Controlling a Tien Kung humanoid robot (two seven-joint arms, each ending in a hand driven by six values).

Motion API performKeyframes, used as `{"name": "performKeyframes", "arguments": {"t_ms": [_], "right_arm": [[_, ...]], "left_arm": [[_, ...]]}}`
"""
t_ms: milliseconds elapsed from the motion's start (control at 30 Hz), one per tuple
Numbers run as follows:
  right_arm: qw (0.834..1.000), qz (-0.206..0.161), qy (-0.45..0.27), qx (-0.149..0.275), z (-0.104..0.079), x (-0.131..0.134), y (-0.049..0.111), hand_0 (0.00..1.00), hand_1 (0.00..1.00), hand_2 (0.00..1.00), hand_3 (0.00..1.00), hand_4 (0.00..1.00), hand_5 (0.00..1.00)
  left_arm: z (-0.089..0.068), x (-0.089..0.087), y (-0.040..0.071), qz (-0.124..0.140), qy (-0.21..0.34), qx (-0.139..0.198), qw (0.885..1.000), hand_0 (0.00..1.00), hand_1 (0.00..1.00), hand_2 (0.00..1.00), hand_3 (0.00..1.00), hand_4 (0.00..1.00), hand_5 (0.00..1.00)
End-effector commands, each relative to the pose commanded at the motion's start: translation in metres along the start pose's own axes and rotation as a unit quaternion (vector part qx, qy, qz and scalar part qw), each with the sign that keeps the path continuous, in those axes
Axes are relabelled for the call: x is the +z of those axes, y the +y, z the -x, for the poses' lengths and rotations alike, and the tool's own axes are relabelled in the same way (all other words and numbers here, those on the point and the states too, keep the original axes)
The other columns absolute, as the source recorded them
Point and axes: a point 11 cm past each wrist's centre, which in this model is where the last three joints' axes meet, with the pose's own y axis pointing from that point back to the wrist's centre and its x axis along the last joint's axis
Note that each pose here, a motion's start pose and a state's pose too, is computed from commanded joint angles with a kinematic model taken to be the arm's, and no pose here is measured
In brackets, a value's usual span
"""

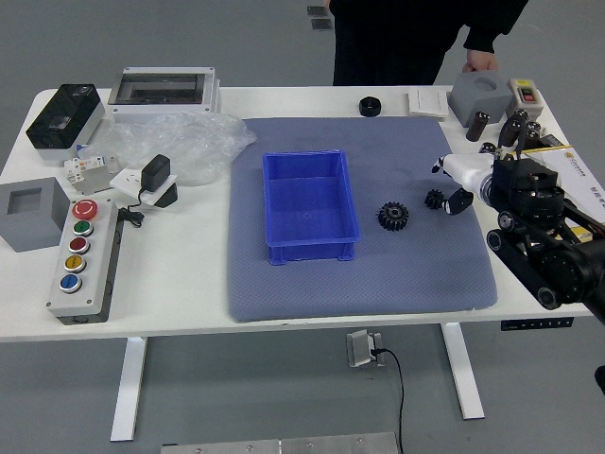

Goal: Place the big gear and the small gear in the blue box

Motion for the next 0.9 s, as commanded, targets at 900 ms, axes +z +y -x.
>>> {"name": "performKeyframes", "arguments": {"t_ms": [900], "right_arm": [[1.0, 0.004, -0.01, -0.021, 0.014, -0.009, -0.012, 0.707, 0.689, 0.764, 0.774, 0.601, 0.091]], "left_arm": [[0.001, 0.001, 0.0, 0.0, -0.002, 0.0, 1.0, 0.819, 0.827, 0.824, 0.801, 0.53, 0.123]]}}
